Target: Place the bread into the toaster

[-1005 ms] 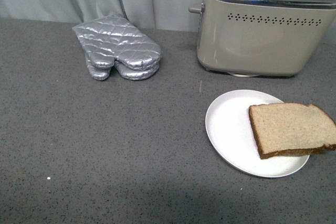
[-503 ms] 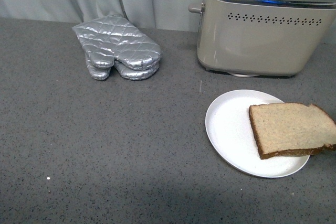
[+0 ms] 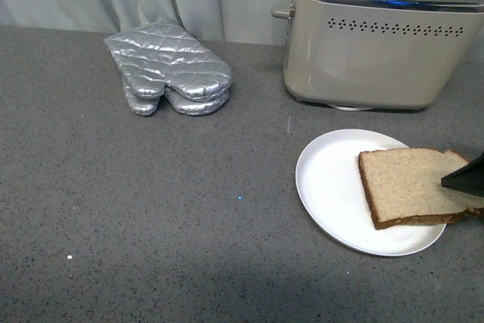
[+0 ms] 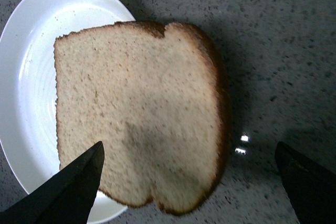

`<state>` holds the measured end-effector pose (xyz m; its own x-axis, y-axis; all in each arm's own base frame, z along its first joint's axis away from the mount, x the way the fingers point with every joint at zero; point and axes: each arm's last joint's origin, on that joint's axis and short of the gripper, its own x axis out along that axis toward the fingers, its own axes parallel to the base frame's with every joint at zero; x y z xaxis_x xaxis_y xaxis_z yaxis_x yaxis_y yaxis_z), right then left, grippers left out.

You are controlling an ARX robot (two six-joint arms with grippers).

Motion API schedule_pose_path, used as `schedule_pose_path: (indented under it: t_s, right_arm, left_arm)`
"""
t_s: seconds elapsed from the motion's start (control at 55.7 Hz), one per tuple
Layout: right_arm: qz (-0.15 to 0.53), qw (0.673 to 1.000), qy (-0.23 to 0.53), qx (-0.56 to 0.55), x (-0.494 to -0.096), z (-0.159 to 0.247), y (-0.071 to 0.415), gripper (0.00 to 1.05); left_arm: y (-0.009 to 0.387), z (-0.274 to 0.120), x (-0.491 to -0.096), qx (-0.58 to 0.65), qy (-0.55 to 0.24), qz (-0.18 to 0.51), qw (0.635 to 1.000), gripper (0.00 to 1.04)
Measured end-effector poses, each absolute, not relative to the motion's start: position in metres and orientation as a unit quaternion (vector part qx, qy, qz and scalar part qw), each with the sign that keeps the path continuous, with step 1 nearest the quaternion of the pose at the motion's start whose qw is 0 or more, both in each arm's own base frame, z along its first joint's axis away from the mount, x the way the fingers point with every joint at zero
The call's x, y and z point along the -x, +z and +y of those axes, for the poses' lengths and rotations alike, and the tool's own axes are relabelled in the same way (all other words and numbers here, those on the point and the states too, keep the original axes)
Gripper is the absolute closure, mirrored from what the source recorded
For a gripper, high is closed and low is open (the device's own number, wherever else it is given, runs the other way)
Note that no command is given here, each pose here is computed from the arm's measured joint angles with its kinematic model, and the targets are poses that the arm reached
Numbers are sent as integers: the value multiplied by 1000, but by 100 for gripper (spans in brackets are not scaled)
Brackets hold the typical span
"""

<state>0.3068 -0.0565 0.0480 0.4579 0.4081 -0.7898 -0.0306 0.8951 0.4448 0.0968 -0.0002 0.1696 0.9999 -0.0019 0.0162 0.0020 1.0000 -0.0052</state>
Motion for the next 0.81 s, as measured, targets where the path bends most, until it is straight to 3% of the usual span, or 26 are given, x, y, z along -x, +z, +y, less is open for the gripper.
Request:
schedule_pose_path:
  t_s: [0.269,0.377,0.736,0.808]
  right_arm:
    - [501,827,135,-216,-325,-46,37,10]
    - [500,828,126,-221,-331,-45,36,25]
    - [490,826,112,-255,-332,-46,60,99]
    - [479,828,111,-270,-329,-45,74,103]
  left_arm:
    - [170,0,-97,3,-1,-8,1000,7]
    - [170,0,-97,3,-1,-8,1000,7]
    - [170,0,-97,3,-1,-8,1000,7]
    - [170,0,-97,3,-1,-8,1000,7]
